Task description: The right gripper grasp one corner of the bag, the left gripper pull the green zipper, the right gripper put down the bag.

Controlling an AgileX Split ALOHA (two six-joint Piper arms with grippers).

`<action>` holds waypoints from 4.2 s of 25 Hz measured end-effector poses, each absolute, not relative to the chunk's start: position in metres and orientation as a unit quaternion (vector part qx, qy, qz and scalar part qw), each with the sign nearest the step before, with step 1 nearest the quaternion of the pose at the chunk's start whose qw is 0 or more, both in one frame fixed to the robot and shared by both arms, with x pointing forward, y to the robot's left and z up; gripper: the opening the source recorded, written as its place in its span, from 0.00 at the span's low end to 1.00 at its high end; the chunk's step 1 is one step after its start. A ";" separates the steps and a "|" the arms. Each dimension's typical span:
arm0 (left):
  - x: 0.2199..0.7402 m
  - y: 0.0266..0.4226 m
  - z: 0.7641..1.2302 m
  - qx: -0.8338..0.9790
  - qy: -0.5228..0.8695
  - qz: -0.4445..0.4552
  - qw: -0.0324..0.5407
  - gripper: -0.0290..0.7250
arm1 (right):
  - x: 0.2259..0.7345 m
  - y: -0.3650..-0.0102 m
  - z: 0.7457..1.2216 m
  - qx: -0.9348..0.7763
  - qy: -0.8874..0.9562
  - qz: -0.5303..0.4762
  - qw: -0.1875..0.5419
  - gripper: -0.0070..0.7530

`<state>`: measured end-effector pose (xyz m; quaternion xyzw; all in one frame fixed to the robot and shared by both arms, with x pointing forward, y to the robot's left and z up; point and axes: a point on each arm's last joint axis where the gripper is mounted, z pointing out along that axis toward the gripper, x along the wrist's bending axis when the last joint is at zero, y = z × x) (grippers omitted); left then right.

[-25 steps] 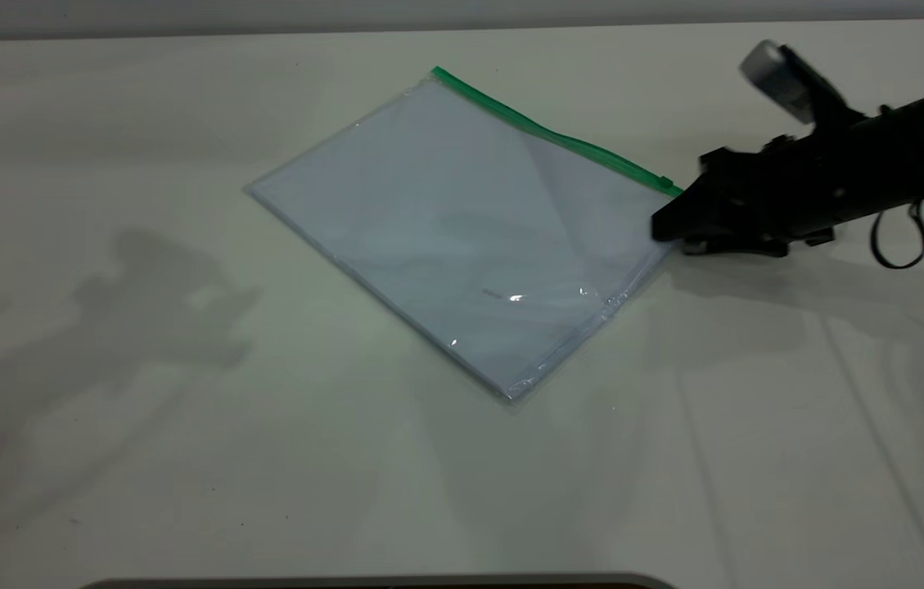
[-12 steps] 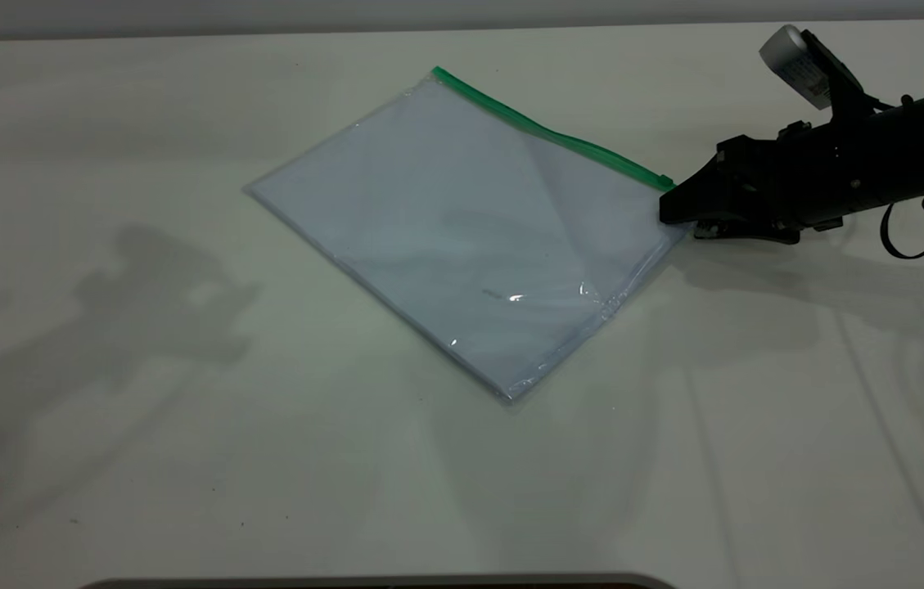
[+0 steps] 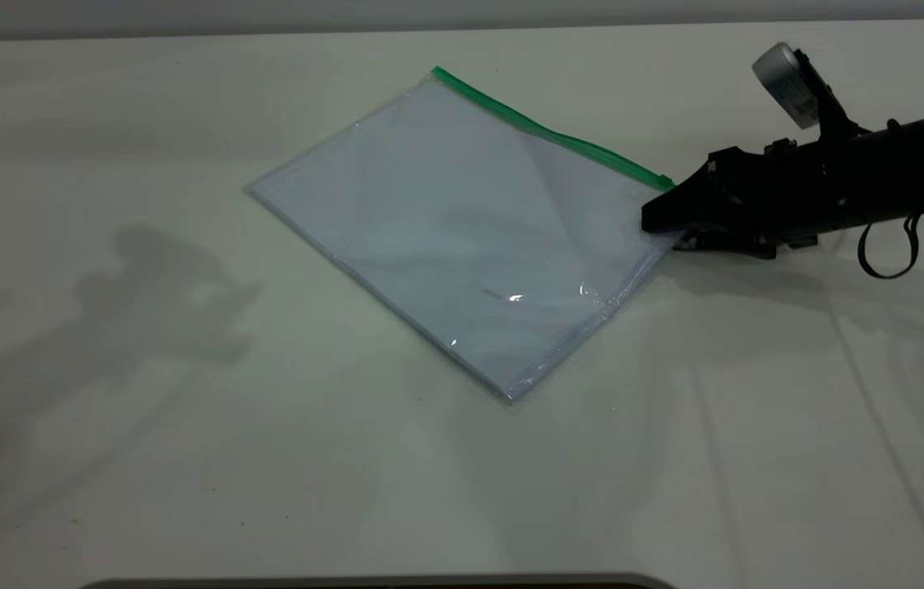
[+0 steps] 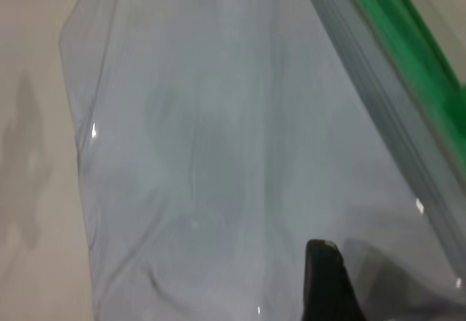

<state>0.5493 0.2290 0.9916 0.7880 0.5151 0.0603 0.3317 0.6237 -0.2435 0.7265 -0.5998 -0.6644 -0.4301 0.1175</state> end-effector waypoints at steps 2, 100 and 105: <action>0.549 0.229 0.992 0.788 0.515 0.060 0.332 0.73 | 0.628 -0.241 0.728 -0.594 -0.668 -0.434 0.112 0.63; 0.672 0.015 0.815 0.910 0.158 -0.028 0.382 0.12 | 0.627 -0.168 0.778 -0.462 -0.797 -0.383 0.073 0.06; 0.676 0.022 0.816 0.907 0.166 -0.028 0.387 0.12 | 0.629 -0.168 0.779 -0.465 -0.793 -0.387 0.072 0.06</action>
